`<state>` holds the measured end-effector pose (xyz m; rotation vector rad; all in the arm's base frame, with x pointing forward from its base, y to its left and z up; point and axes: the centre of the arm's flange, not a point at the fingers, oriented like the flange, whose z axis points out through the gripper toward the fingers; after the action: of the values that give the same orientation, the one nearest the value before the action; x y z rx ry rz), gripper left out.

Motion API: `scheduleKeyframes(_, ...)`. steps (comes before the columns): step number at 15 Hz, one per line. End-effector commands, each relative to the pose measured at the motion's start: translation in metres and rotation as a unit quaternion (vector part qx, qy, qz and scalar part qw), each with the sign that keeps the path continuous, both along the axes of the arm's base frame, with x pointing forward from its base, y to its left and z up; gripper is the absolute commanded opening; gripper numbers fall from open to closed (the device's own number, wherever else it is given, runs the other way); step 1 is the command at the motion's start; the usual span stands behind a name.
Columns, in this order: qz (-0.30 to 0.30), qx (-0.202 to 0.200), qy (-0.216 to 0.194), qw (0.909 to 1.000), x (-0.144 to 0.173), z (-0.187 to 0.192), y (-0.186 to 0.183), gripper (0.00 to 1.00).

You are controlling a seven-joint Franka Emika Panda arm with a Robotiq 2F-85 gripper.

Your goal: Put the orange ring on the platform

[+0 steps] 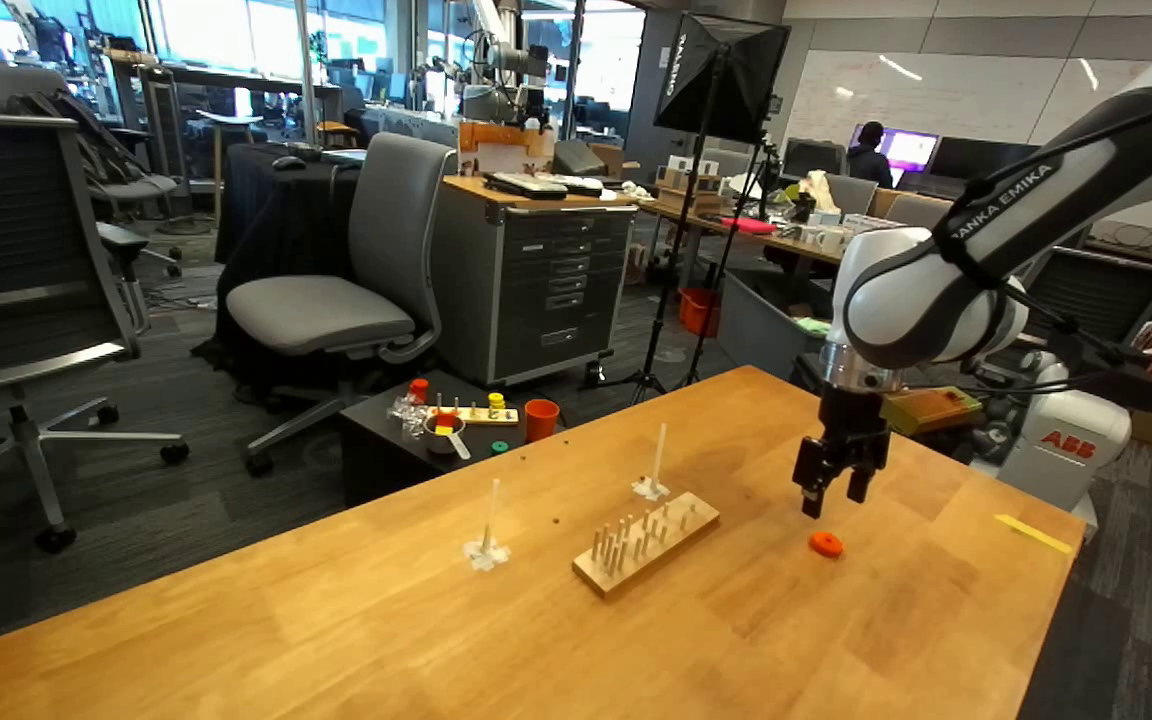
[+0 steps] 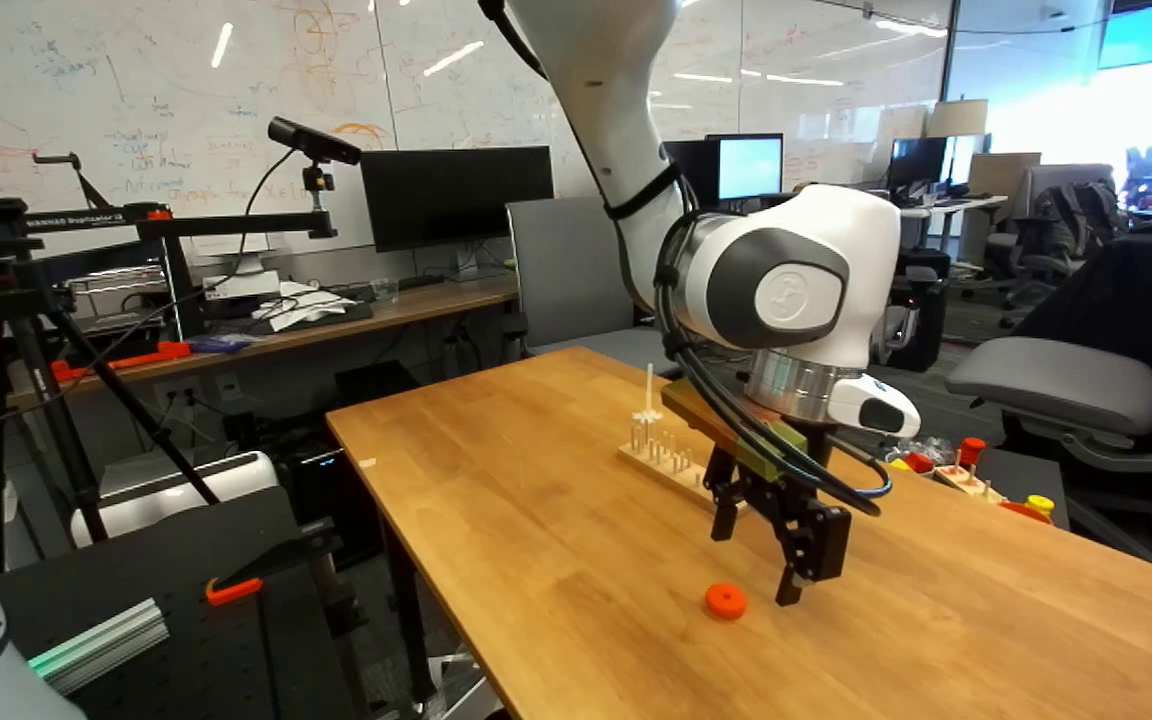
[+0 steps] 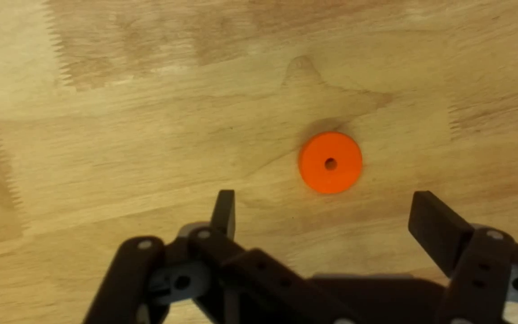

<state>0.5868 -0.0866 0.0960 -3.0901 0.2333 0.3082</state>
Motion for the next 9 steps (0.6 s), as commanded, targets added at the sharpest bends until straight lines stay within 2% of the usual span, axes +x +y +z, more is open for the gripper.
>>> scheduleKeyframes(1, 0.013, 0.015, -0.002, 0.9998, -0.002, -0.004, 0.016, 1.00)
scheduleKeyframes(5, 0.018, 0.022, 0.005, 0.9996, -0.006, -0.017, 0.027, 1.00)
scheduleKeyframes(9, 0.013, 0.022, 0.029, 0.9993, -0.013, -0.039, 0.021, 1.00)
